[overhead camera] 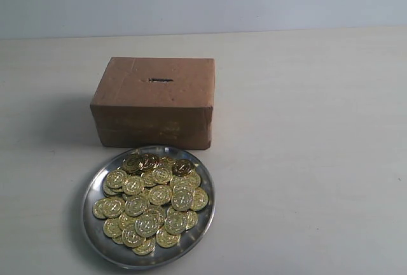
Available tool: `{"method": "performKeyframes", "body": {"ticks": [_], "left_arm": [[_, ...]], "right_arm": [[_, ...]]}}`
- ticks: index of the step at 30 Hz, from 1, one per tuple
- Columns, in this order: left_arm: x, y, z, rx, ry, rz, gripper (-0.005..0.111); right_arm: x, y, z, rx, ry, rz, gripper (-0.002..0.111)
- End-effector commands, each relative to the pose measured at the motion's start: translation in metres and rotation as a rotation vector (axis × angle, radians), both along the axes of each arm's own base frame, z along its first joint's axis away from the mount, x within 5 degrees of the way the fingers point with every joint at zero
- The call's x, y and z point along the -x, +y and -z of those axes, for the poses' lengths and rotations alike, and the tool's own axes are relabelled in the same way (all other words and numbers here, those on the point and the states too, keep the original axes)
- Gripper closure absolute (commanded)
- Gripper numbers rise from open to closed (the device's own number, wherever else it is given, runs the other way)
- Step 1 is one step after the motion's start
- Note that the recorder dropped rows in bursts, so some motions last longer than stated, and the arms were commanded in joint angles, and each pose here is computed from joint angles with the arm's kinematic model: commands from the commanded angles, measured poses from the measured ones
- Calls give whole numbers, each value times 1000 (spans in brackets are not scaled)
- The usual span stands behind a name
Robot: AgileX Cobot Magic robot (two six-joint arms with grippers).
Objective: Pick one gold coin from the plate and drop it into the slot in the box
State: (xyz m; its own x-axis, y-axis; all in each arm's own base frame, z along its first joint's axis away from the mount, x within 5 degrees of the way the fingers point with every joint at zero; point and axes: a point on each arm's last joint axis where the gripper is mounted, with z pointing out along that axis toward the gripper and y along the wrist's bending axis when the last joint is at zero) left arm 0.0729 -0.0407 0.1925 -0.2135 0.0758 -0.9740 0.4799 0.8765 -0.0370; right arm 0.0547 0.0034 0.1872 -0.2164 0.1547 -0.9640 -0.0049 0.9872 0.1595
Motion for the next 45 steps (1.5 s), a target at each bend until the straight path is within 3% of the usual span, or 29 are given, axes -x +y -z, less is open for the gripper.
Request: {"method": "performKeyframes", "body": {"ticks": [1,25,28,32,38,45], "left_arm": [[0,0,1,1,2,-1,107],[1,1,1,4,-2,-3,107],[1,6,-3,-21,-66,-54,107],[5,17,-7,48,-92,-177,107],[13,26,-7,18,-149,-281,107],[19,27,-3,-1,-133,-292,107]], "right_arm": [[0,0,0,-37,-13,5,108],[0,0,0,-43,-13,5,108],[0,0,0,-43,-13,5,108],[0,0,0,-43,-13,5,108],[0,0,0,-43,-13,5,108],[0,0,0,-43,-13,5,108]]}}
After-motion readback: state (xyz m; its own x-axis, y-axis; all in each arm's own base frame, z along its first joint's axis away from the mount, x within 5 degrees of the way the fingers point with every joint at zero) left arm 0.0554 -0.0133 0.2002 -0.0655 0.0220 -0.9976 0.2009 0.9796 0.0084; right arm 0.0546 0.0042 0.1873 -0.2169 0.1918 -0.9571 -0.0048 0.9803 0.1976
